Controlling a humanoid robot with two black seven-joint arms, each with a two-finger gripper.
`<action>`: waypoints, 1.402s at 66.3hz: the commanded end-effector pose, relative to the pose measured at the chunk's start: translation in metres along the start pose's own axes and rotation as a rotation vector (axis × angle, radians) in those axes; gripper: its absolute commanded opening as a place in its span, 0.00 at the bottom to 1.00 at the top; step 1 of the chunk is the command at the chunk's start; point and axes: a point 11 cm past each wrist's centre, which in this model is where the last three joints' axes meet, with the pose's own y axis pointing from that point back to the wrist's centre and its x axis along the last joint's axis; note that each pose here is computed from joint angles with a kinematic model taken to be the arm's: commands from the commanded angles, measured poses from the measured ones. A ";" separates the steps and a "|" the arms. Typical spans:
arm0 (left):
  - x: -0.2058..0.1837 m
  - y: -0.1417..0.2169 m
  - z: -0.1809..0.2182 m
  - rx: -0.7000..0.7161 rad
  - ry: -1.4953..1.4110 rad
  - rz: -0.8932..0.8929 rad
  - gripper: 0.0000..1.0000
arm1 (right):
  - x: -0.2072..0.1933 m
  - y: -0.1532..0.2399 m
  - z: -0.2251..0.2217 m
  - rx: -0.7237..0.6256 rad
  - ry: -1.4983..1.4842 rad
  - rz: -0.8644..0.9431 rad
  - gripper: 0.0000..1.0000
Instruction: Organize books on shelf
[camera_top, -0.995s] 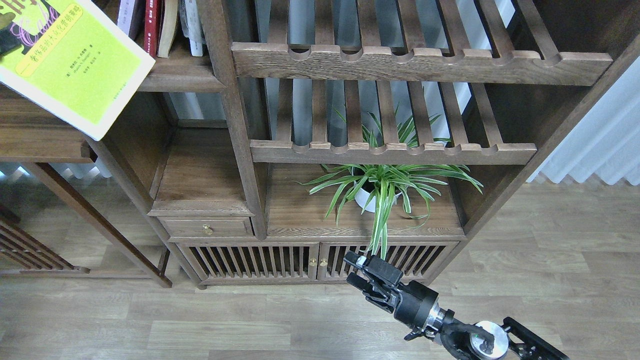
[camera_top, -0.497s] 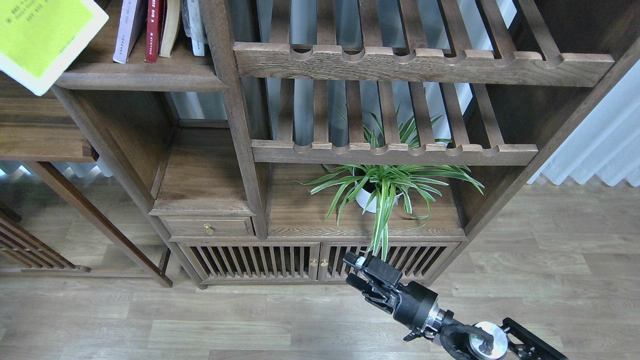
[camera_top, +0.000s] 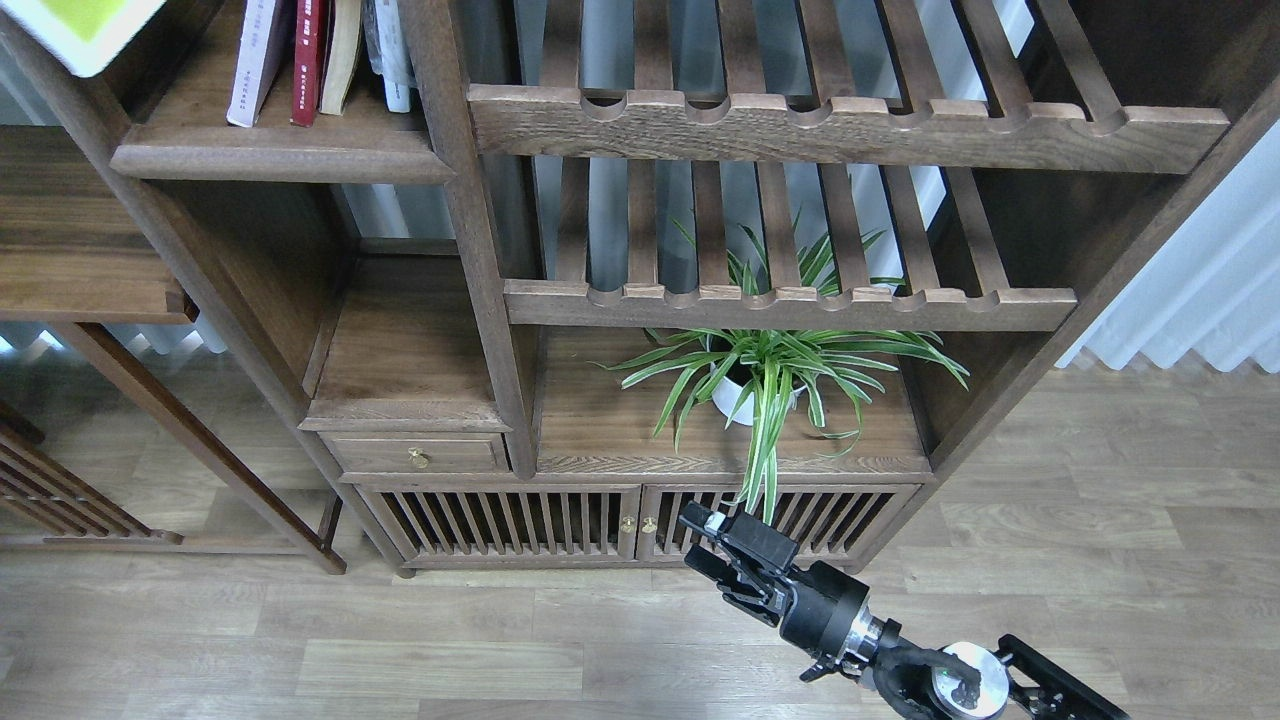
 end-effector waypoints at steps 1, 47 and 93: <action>-0.014 -0.028 -0.010 0.014 0.001 -0.026 0.01 | 0.000 0.000 0.000 0.000 0.000 0.001 0.99; -0.017 -0.070 0.000 -0.157 -0.170 0.051 0.02 | -0.003 -0.005 0.005 -0.007 -0.007 -0.015 0.99; -0.025 -0.113 -0.031 0.122 0.000 0.087 0.01 | -0.002 -0.010 0.016 -0.045 -0.009 -0.012 0.99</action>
